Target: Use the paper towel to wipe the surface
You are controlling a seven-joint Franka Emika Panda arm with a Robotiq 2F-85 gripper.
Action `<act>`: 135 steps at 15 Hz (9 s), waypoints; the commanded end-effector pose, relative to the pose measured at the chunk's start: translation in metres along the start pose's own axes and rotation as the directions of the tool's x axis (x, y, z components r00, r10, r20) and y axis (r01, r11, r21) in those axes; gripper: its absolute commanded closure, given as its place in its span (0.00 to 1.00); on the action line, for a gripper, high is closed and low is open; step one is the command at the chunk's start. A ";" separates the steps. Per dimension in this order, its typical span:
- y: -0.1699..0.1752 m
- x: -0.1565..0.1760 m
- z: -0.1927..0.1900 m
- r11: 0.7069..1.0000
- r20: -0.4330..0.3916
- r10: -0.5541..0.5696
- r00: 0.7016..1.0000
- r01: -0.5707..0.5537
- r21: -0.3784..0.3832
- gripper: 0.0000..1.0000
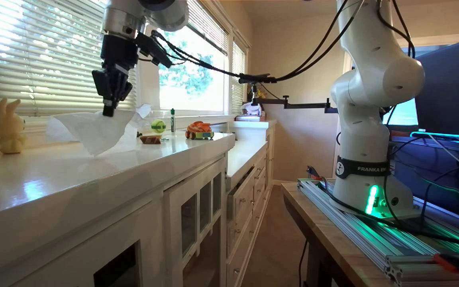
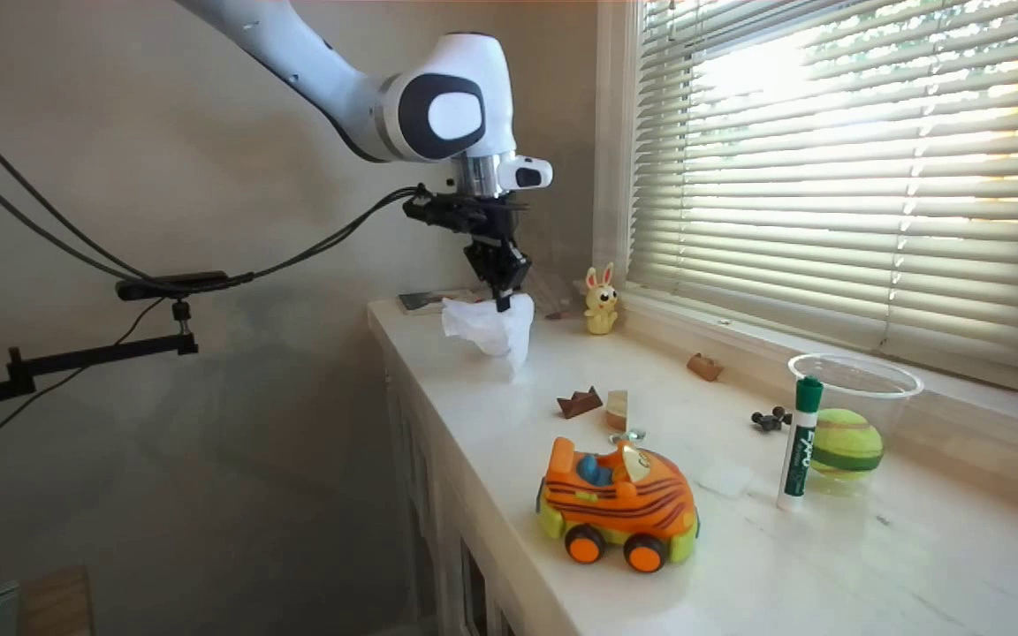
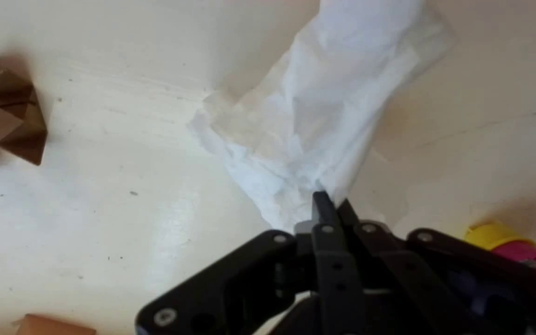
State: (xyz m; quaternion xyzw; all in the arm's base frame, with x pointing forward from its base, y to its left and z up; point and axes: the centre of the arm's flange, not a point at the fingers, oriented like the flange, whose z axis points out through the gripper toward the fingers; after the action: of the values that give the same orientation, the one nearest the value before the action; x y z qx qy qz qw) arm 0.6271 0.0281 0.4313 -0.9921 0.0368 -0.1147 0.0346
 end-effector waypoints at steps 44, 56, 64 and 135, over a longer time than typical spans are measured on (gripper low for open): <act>0.005 0.045 0.026 0.997 0.083 -0.042 0.996 0.036 0.072 0.21; 0.019 0.042 0.016 0.995 0.143 -0.033 0.989 0.019 0.098 0.00; 0.018 0.042 0.016 0.995 0.144 -0.034 0.989 0.020 0.098 0.00; 0.057 0.030 -0.032 0.936 0.286 0.352 0.891 -0.333 -0.115 0.00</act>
State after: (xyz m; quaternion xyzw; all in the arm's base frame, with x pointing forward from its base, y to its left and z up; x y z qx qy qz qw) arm 0.6454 -0.0325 0.4650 -0.9764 0.2090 0.0476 0.0283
